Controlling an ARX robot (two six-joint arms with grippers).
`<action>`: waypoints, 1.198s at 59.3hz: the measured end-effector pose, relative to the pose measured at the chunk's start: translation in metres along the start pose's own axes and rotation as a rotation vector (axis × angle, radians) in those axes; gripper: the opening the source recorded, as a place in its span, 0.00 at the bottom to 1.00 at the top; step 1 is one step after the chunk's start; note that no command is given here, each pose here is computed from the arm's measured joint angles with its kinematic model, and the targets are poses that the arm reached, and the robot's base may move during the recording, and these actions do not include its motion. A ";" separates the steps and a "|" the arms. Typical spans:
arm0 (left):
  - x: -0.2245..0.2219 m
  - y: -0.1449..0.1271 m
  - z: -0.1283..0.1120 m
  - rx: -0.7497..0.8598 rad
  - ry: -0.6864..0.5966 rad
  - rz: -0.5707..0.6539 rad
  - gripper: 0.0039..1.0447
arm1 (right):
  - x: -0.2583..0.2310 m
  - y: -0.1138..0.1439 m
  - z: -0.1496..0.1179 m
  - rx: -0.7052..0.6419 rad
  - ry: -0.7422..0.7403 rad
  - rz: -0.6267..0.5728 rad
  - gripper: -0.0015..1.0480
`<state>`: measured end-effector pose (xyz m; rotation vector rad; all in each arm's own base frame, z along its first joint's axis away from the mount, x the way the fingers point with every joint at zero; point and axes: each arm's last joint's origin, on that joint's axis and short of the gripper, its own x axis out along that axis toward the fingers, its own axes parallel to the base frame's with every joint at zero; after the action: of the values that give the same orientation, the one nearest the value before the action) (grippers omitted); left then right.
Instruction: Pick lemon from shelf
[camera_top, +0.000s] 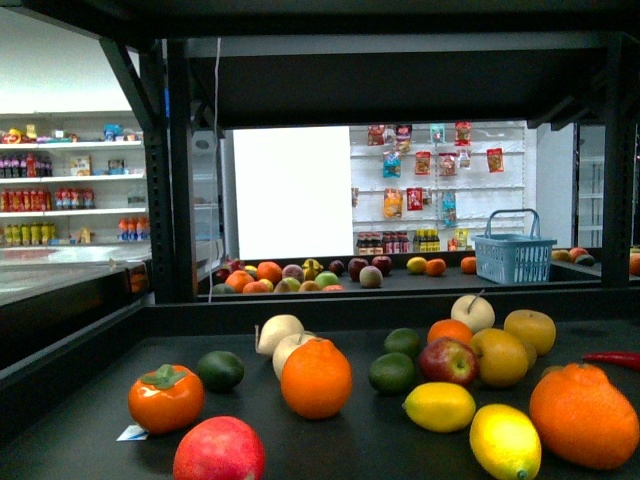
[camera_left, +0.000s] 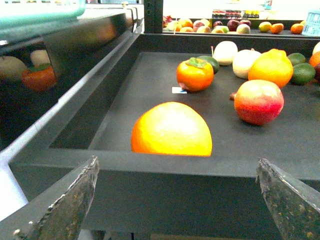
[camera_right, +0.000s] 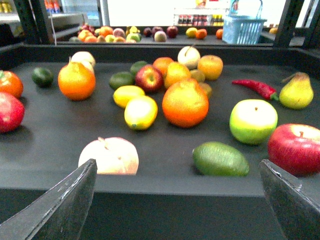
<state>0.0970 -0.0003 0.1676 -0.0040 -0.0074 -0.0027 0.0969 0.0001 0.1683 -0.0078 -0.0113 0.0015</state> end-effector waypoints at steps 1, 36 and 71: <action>0.000 0.000 0.000 0.000 0.000 0.000 0.92 | 0.000 0.000 0.000 0.000 0.000 0.000 0.93; 0.000 0.000 0.000 0.000 0.000 0.000 0.92 | 0.000 0.000 0.000 0.003 0.000 0.000 0.93; 0.001 -0.001 -0.004 -0.077 0.111 0.060 0.92 | 0.000 0.000 0.000 0.004 0.000 0.000 0.93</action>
<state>0.0982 -0.0010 0.1639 -0.0813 0.1033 0.0564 0.0969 0.0001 0.1683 -0.0036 -0.0113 0.0011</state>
